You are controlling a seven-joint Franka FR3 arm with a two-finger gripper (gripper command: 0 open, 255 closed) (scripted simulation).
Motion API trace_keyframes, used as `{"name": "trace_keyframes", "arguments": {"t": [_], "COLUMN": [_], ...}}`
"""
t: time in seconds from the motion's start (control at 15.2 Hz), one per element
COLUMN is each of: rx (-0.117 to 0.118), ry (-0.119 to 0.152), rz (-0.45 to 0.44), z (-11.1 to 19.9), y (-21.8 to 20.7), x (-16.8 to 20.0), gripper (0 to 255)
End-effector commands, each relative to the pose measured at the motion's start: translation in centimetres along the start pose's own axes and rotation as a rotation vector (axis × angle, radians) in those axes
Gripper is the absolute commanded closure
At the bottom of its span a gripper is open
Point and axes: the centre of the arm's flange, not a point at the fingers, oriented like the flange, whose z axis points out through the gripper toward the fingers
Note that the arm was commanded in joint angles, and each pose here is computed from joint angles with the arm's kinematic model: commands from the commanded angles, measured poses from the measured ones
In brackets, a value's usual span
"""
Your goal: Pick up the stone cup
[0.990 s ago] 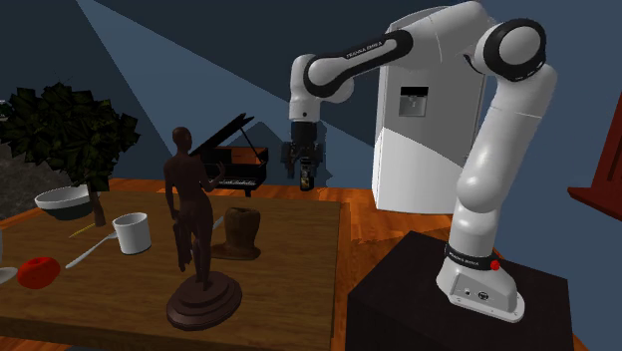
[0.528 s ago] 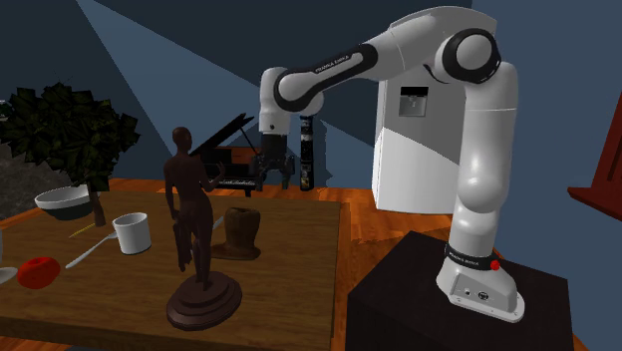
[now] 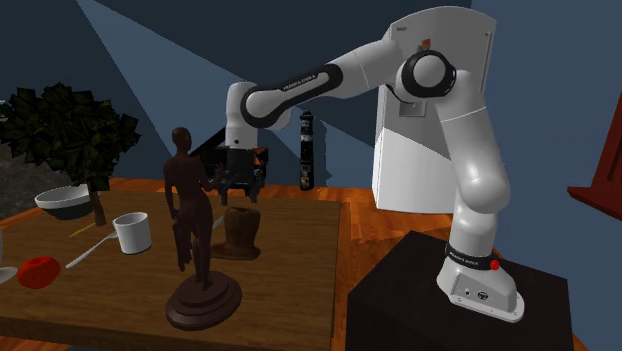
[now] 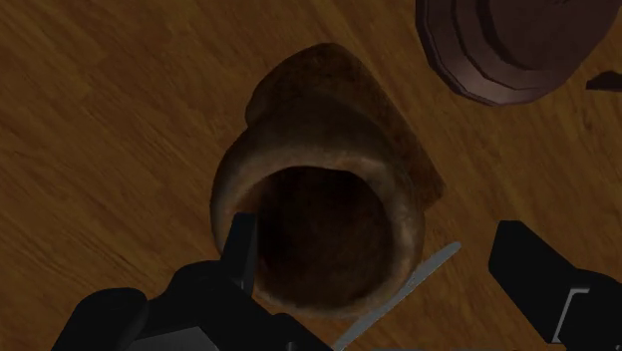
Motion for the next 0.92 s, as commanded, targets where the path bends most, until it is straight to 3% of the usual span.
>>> {"name": "trace_keyframes", "arguments": {"t": [0.0,0.66,0.73,0.86], "rx": [0.003,0.003,0.003,0.003], "ry": [0.0,-0.001,-0.001,-0.001], "rz": [0.012,0.013,0.013,0.013], "z": [1.1,5.1,5.2,5.2], "y": [-2.3,-1.7,-1.7,-1.7], "x": [1.3,1.9,1.9,1.9], "gripper": [0,0,255,255]}}
